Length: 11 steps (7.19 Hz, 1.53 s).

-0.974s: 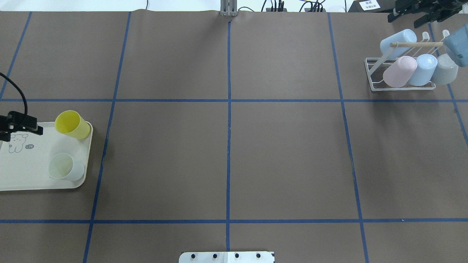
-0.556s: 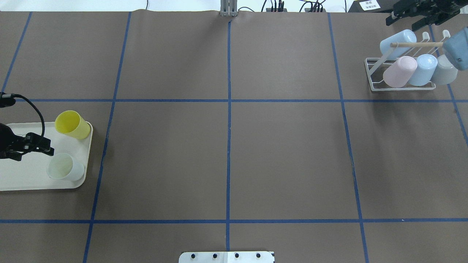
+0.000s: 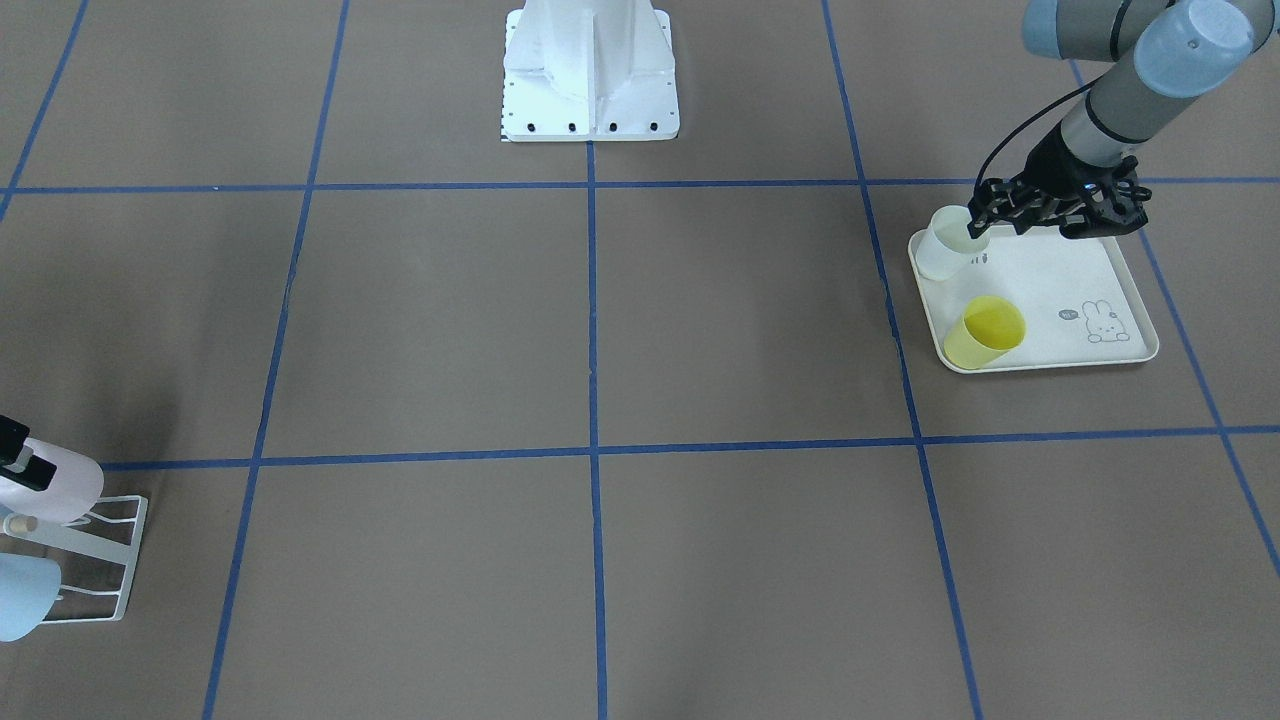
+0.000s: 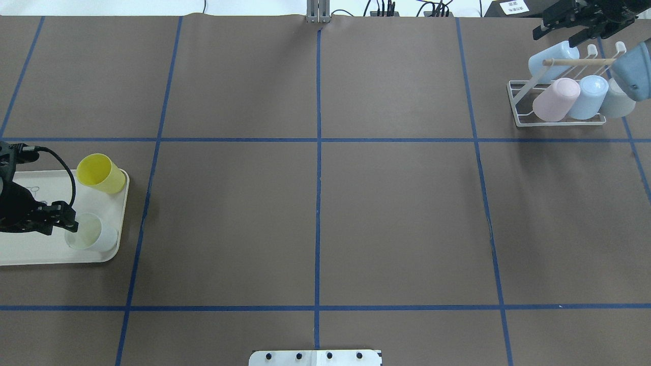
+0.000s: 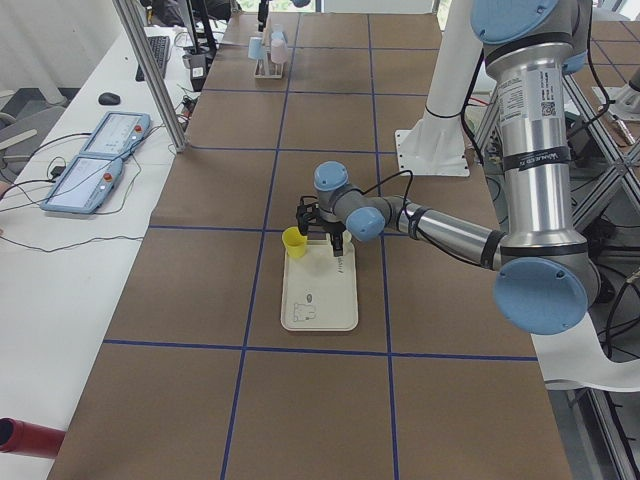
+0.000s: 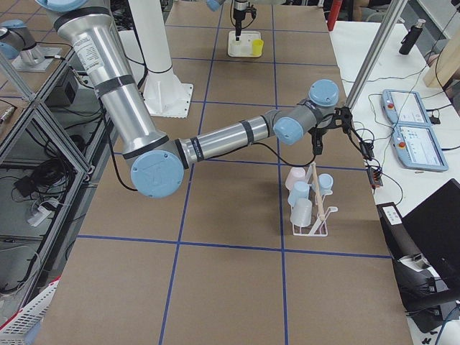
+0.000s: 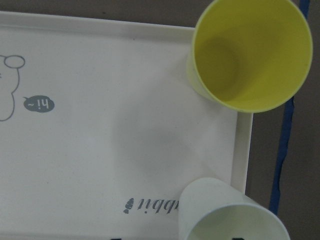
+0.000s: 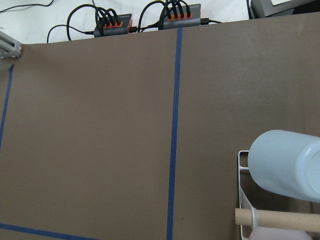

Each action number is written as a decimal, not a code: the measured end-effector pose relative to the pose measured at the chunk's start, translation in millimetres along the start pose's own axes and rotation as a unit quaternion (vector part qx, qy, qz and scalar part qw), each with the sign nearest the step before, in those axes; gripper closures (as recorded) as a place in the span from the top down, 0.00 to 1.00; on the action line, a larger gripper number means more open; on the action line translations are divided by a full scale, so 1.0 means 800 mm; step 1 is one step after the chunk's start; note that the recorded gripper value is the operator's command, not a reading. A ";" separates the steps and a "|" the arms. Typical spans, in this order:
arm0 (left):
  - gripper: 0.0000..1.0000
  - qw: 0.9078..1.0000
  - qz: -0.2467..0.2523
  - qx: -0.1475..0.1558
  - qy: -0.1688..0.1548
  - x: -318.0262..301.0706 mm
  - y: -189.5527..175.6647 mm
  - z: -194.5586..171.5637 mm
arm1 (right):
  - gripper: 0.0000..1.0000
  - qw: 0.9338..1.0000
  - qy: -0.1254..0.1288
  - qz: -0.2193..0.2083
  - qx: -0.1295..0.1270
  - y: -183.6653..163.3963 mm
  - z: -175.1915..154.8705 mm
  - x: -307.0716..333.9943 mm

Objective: Transfer IKEA cup to right arm and place on rack

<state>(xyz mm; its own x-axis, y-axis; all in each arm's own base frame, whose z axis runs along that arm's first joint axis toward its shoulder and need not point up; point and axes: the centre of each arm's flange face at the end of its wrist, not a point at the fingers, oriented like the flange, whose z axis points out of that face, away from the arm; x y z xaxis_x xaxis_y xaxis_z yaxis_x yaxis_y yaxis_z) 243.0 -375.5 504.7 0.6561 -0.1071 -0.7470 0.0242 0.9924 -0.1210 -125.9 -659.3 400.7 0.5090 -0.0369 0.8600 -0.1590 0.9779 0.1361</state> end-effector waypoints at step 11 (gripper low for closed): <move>0.00 0.980 -0.034 0.014 0.195 0.125 -0.047 -0.210 | 0.98 0.983 -0.146 0.112 0.006 0.049 0.046 -0.245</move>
<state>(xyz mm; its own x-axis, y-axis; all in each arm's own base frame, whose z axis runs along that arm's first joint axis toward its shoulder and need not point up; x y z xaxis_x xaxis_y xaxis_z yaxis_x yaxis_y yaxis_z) 181.1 -433.6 324.5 0.3149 -0.1833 -0.9313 0.0823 0.9828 -0.1656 -262.7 -621.5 255.2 0.1952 0.1202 0.9734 -0.2506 0.9656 -0.0690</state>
